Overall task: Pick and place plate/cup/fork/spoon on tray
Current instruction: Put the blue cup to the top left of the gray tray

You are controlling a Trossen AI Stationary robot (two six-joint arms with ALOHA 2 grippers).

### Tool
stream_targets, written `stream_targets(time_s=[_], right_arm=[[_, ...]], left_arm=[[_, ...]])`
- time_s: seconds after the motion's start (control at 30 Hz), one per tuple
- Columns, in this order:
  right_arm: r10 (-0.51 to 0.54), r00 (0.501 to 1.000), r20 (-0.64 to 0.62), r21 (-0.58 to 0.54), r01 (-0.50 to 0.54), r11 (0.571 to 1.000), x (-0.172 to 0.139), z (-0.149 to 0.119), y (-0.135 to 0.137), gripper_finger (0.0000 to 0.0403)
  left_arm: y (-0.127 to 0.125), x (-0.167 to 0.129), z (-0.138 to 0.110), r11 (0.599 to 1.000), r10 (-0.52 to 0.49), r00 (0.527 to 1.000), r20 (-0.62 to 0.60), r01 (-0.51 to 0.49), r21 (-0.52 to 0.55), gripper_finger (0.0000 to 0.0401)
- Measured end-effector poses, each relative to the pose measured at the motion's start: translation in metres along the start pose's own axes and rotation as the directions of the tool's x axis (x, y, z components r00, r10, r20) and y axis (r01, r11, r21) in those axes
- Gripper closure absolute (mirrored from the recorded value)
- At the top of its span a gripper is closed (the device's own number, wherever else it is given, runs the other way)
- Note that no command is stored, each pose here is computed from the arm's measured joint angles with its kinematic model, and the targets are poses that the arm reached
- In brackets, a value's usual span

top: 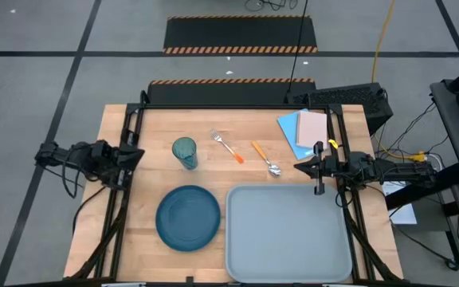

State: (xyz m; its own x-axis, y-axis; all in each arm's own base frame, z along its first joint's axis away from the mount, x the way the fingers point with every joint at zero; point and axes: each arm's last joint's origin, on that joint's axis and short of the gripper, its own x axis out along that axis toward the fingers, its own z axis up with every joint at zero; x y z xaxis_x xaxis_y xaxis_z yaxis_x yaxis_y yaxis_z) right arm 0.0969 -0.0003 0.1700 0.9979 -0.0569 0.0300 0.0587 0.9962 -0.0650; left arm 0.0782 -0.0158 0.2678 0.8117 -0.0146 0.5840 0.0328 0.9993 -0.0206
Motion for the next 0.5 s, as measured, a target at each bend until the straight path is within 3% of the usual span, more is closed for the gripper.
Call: stream_targets(time_s=[0.4, 0.5], right_arm=[[0.001, 1.0, 0.002, 0.005, -0.001, 1.0, 0.0, 0.0, 0.0, 0.0403], [0.001, 1.0, 0.006, 0.098, -0.002, 0.995, 0.0, 0.001, 0.0, 0.0403]], left_arm=[[-0.019, 0.079, 0.028, 0.995, -0.055, 0.989, -0.141, 0.066, 0.073, 0.0382], [-0.026, 0.099, 0.028, 0.991, -0.076, 0.976, -0.205, 0.097, 0.094, 0.0382]])
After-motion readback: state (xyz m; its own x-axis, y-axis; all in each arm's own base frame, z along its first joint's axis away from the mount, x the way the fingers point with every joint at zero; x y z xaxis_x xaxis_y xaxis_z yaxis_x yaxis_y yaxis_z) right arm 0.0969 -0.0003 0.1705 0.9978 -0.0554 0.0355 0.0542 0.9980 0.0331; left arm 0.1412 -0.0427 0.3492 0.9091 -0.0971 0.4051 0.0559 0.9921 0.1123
